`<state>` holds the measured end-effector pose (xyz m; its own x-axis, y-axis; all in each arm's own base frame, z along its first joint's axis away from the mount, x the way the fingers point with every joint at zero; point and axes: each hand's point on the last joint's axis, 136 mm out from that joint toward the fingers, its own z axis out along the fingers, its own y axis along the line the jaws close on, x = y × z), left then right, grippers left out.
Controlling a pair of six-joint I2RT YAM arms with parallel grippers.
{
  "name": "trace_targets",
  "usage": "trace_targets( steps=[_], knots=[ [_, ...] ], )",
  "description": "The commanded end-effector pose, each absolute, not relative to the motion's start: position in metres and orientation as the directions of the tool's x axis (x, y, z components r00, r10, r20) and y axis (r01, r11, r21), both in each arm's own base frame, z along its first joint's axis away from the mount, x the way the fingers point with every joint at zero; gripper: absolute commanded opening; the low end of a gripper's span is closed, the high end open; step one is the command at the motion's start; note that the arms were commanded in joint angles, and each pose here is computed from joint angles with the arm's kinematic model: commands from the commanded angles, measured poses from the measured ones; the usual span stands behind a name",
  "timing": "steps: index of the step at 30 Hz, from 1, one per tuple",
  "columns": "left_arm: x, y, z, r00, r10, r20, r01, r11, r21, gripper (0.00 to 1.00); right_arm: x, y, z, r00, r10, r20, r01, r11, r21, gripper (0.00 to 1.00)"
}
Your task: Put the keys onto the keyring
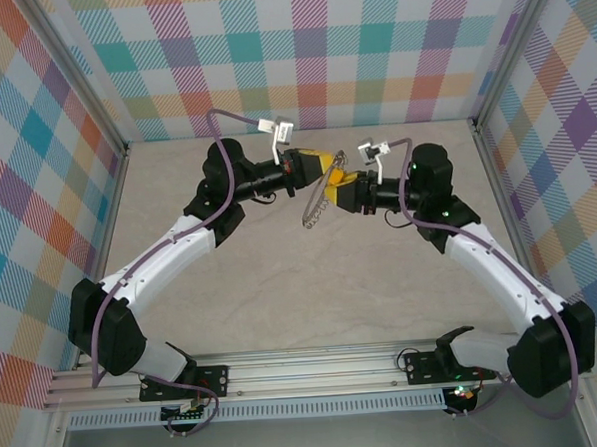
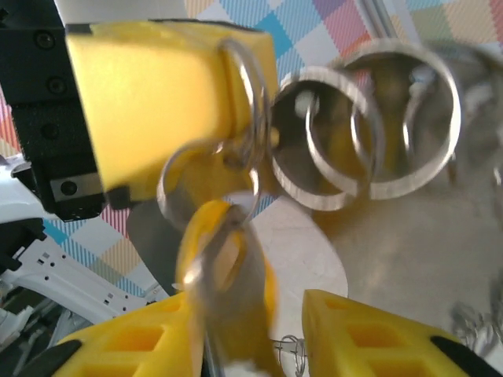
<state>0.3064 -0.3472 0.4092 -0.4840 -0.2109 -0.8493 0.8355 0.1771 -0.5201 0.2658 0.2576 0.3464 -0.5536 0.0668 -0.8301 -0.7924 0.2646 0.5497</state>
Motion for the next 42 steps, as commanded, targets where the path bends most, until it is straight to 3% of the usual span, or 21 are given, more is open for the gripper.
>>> trace_targets(
  steps=[1,9,16,28,33,42],
  knots=[
    [0.291,-0.338,0.449,-0.393,-0.293,-0.872,0.884,0.142,-0.446,0.00,0.255,0.244,0.355,-0.518,0.106,-0.849,-0.786,0.331,0.521,0.41],
    [0.291,-0.339,0.449,-0.392,-0.303,-0.869,0.886,0.130,-0.445,0.00,0.246,0.214,0.389,-0.407,0.245,-0.880,-0.762,0.441,0.475,0.46],
    [0.288,-0.339,0.449,-0.401,-0.307,-0.863,0.887,0.107,-0.450,0.00,0.271,0.207,0.421,-0.315,0.339,-0.887,-0.744,0.492,0.452,0.41],
    [0.282,-0.338,0.454,-0.398,-0.301,-0.867,0.892,0.093,-0.442,0.00,0.300,0.229,0.428,-0.338,0.332,-0.881,-0.775,0.433,0.461,0.30],
    [0.283,-0.337,0.454,-0.395,-0.305,-0.867,0.892,0.098,-0.441,0.00,0.290,0.239,0.429,-0.380,0.318,-0.869,-0.808,0.343,0.479,0.27],
    [0.286,-0.339,0.453,-0.398,-0.304,-0.866,0.890,0.102,-0.445,0.00,0.273,0.239,0.421,-0.401,0.314,-0.861,-0.810,0.317,0.493,0.26]
  ],
)
